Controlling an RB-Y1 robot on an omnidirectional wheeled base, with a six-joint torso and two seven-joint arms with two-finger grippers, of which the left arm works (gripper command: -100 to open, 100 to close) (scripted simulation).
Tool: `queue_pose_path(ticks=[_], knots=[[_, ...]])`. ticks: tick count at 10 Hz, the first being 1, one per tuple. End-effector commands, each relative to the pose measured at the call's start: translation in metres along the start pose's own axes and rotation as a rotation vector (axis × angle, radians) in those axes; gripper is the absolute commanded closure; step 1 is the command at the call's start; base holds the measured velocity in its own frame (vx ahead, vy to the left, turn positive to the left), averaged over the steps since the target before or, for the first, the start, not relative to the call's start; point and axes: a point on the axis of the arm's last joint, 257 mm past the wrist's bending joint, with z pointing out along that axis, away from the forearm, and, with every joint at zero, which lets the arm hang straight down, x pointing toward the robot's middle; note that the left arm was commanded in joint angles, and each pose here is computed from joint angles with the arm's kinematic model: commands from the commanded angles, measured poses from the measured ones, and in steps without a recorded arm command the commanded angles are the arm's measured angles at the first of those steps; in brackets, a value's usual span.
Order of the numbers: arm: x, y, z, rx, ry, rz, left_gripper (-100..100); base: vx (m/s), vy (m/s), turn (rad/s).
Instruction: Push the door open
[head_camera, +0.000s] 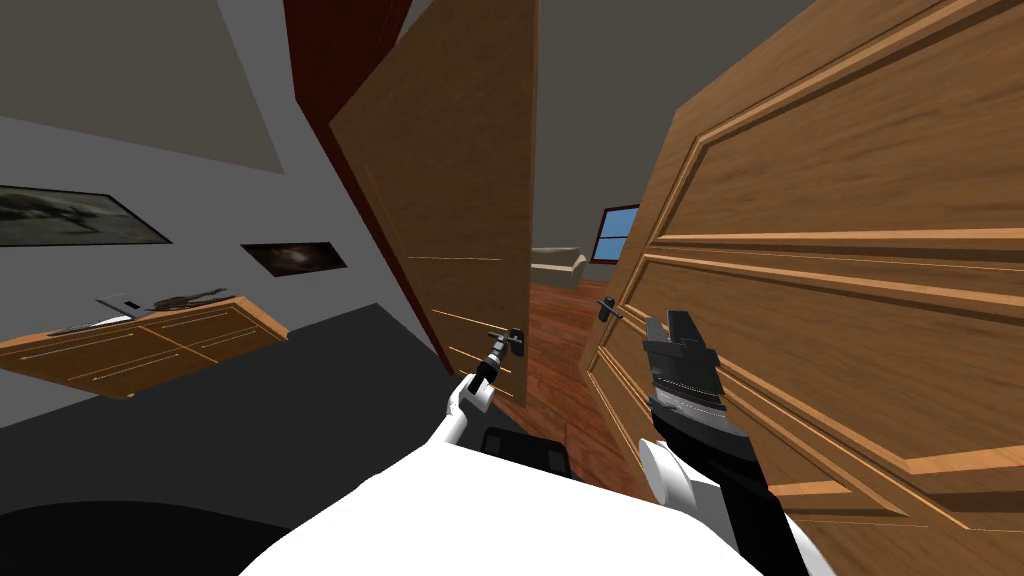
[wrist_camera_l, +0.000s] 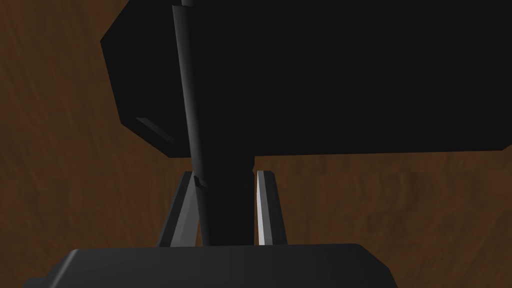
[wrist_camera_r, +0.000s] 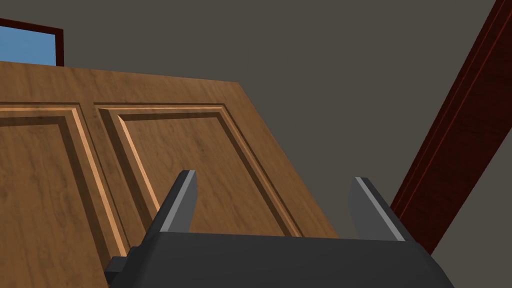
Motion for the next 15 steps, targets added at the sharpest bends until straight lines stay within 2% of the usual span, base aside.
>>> queue_pose_path(ticks=[1,15], knots=[[-0.019,-0.004,0.0028,0.006,-0.034,0.010,100,0.133,-0.103,0.041],[-0.087,-0.004,0.0069,0.001,-0.176,0.015,100,0.097,-0.098,0.058]])
